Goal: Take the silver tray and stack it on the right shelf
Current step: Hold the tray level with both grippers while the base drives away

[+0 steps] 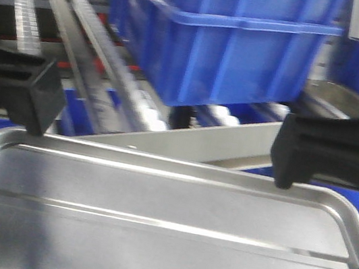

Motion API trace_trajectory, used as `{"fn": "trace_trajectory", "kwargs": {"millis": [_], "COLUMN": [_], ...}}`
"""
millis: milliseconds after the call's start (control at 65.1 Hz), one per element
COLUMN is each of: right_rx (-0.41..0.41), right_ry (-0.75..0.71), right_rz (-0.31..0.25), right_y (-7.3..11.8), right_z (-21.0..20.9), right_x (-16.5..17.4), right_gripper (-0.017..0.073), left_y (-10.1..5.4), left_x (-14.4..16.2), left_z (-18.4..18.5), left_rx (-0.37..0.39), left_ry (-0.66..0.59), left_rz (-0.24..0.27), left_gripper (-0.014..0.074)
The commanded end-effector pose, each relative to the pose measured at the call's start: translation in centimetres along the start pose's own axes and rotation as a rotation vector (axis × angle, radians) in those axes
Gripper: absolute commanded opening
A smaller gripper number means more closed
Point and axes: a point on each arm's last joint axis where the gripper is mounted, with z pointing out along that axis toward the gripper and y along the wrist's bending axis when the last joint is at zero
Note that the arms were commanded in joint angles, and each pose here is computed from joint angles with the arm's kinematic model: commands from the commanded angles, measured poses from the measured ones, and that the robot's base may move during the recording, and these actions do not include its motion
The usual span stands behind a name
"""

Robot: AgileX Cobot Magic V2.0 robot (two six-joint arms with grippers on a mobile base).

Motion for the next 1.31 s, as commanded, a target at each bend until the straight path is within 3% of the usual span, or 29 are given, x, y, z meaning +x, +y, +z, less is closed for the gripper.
{"fn": "trace_trajectory", "kwargs": {"millis": [0,784,1291], "right_rx": [0.086,0.266,0.269], "right_ry": [-0.03,0.014,0.015], "right_rz": [-0.016,-0.012,-0.011], "right_y": [-1.0,-2.6,-2.7], "right_z": [-0.9,-1.2,-1.2], "right_x": [-0.4,0.0,0.0], "right_gripper": [0.0069,0.0069,0.0069], "left_y": [0.8,0.8,0.8], "left_x": [-0.2,-0.2,-0.2], "left_z": [-0.9,-0.9,-0.9], "left_rx": [-0.057,-0.057,-0.057], "left_ry": [-0.022,-0.022,-0.022], "left_rz": [0.013,0.013,0.013], "left_gripper": [-0.0101,-0.0101,-0.0101]}}
